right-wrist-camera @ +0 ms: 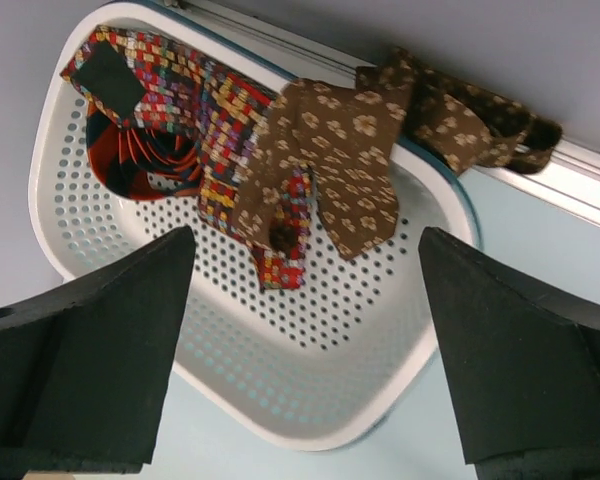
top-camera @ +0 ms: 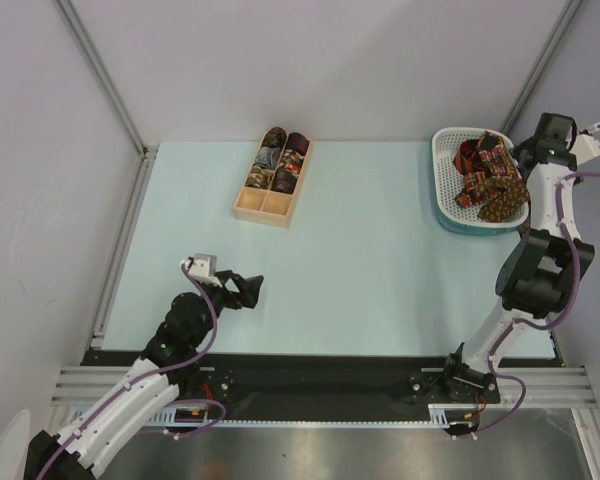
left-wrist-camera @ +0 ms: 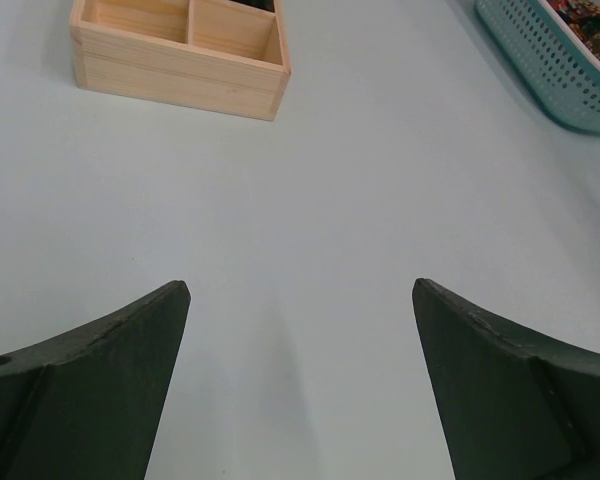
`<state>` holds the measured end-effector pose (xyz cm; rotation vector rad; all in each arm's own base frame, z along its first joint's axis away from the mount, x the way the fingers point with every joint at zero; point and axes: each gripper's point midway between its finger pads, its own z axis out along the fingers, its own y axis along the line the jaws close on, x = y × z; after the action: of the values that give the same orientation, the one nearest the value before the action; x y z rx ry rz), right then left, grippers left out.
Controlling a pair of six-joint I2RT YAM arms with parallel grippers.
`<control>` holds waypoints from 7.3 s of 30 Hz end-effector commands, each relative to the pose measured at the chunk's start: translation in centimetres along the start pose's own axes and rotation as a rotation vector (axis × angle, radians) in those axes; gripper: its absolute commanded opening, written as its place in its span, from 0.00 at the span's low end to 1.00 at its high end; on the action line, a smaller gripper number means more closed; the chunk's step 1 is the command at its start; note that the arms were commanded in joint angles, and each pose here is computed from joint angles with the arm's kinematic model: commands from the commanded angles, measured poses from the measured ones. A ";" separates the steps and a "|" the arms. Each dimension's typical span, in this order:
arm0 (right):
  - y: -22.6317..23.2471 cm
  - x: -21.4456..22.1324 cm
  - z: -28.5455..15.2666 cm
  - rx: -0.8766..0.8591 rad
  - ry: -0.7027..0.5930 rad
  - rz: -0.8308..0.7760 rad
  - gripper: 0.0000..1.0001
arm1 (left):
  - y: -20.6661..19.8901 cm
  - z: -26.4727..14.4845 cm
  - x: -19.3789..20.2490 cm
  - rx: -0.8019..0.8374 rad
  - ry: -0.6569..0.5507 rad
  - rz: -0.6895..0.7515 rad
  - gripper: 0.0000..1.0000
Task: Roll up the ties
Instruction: Grab a tie with the right arm, then move the tie to the center of the board
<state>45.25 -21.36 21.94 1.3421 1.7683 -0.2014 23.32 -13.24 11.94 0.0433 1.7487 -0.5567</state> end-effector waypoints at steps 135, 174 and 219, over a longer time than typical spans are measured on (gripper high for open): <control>4.7 23.2 -10.5 -0.242 0.200 -0.548 1.00 | -5.1 0.8 -0.8 0.223 0.055 0.023 1.00; 13.5 12.0 -35.7 -0.906 -0.033 -0.551 0.00 | -5.1 0.7 -1.1 0.216 0.043 0.028 1.00; 17.2 35.0 -31.5 -1.432 0.967 -0.672 0.00 | -11.0 3.1 2.3 0.249 0.336 -0.047 1.00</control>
<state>40.01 28.74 20.11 -0.3386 2.2796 1.2927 21.89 -21.91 10.11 0.3265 2.0203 -0.7142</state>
